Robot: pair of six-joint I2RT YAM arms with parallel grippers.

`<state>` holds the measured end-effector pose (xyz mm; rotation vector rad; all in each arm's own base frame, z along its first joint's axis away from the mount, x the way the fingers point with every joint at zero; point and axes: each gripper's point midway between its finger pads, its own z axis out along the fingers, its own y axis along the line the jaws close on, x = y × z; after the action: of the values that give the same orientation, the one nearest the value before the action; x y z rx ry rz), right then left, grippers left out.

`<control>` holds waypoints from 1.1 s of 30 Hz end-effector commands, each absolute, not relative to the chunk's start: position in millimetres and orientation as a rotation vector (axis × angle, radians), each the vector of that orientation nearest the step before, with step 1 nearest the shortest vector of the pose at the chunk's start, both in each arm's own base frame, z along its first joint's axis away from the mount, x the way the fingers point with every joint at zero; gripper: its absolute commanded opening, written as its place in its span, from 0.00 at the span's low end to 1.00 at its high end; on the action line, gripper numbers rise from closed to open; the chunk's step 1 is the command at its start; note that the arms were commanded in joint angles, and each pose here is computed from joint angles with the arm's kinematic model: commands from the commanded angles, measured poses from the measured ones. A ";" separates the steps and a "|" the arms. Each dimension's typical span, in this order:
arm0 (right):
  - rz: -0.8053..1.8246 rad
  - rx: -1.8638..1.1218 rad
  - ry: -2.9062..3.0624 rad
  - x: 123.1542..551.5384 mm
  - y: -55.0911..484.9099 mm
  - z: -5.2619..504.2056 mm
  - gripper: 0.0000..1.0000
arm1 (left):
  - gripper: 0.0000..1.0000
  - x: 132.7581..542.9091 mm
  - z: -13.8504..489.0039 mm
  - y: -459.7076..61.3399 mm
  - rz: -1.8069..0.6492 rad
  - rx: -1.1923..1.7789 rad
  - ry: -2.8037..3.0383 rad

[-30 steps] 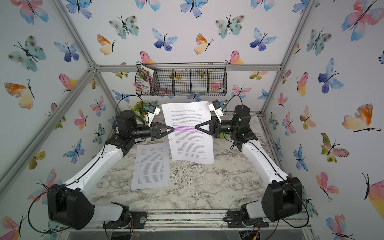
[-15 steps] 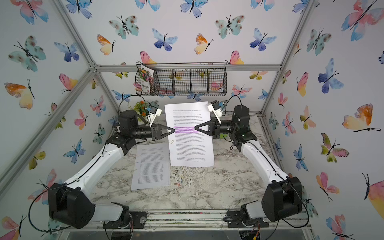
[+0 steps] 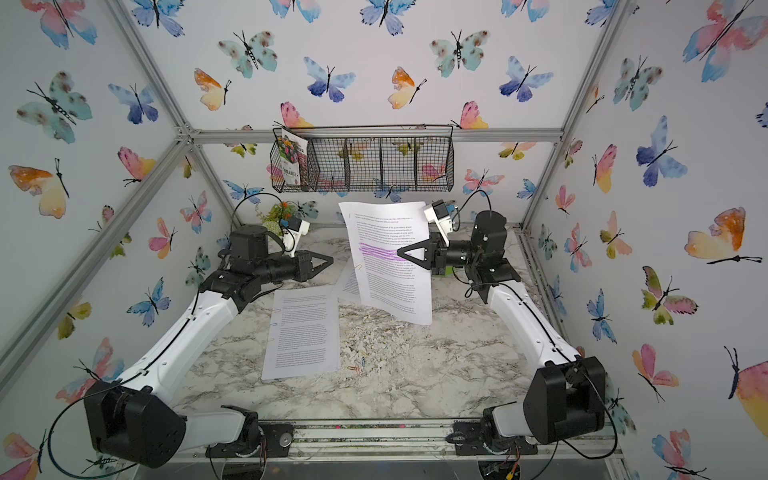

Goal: Unclip the paperclips from the documents
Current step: Remove the paper clip from the document, then place the paper clip at the center of the board.

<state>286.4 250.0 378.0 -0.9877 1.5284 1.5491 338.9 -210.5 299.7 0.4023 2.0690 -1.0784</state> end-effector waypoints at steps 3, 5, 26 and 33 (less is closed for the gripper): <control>1.521 -1.023 1.483 278.4 247.9 388.1 0.02 | 0.00 339.0 288.2 -204.1 -1.022 0.382 2.116; 1.505 -0.998 1.510 283.4 247.7 384.5 0.02 | 0.00 333.7 273.7 -208.3 -1.057 0.390 2.162; 0.939 -0.256 2.113 395.1 137.2 277.7 0.02 | 0.00 216.9 53.4 -260.3 -0.868 0.699 2.672; 0.967 -0.275 2.133 384.4 140.0 265.6 0.02 | 0.26 210.1 43.9 -261.0 -0.889 0.680 2.714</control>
<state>394.0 137.7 264.5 -0.2408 2.1363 0.9673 209.7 -258.6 45.6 0.6885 2.7116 -0.8891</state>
